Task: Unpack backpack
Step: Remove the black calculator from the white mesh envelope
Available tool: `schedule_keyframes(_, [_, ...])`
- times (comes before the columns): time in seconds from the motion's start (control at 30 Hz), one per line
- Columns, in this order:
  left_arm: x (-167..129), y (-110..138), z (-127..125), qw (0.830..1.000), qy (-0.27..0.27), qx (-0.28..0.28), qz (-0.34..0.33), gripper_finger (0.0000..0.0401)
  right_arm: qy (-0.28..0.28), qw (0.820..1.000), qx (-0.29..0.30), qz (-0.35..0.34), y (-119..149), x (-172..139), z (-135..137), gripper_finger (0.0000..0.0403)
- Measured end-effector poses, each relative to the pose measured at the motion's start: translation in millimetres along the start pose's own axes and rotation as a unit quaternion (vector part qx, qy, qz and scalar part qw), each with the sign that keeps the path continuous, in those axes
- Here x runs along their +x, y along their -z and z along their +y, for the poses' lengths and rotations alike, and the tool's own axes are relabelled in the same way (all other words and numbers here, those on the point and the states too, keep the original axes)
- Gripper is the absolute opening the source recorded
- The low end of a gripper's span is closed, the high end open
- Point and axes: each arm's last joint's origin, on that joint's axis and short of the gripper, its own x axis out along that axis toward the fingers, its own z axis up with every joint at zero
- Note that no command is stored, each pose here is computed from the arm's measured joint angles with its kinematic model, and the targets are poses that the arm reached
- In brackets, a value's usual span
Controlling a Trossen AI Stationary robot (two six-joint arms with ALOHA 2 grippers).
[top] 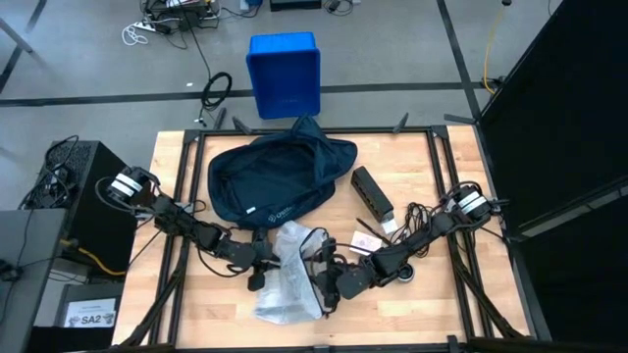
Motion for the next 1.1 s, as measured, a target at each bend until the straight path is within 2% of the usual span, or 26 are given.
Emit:
schedule_keyframes(0.23, [0.0, -0.1, -0.1, 1.0, 0.0, 0.0, 0.0, 0.0062, 0.01, 1.0, -0.002, -0.016, -4.3, -2.8, 2.1, 0.0237])
schedule_keyframes(0.57, [0.0, -0.1, -0.1, 1.0, 0.001, 0.0, 0.001, 0.0062, 0.009, 1.0, -0.006, -0.016, -4.4, -2.8, 2.2, 0.0215])
schedule_keyframes(0.67, [0.0, -0.1, -0.1, 1.0, 0.001, 0.0, 0.001, 0.0062, 0.006, 1.0, -0.025, -0.018, -4.8, -4.2, 4.1, 0.0215])
schedule_keyframes(1.1, [0.0, -0.1, -0.2, 1.0, 0.001, 0.001, 0.0, 0.0062, 0.005, 0.999, -0.033, -0.025, -6.4, -5.1, 4.9, 0.0289])
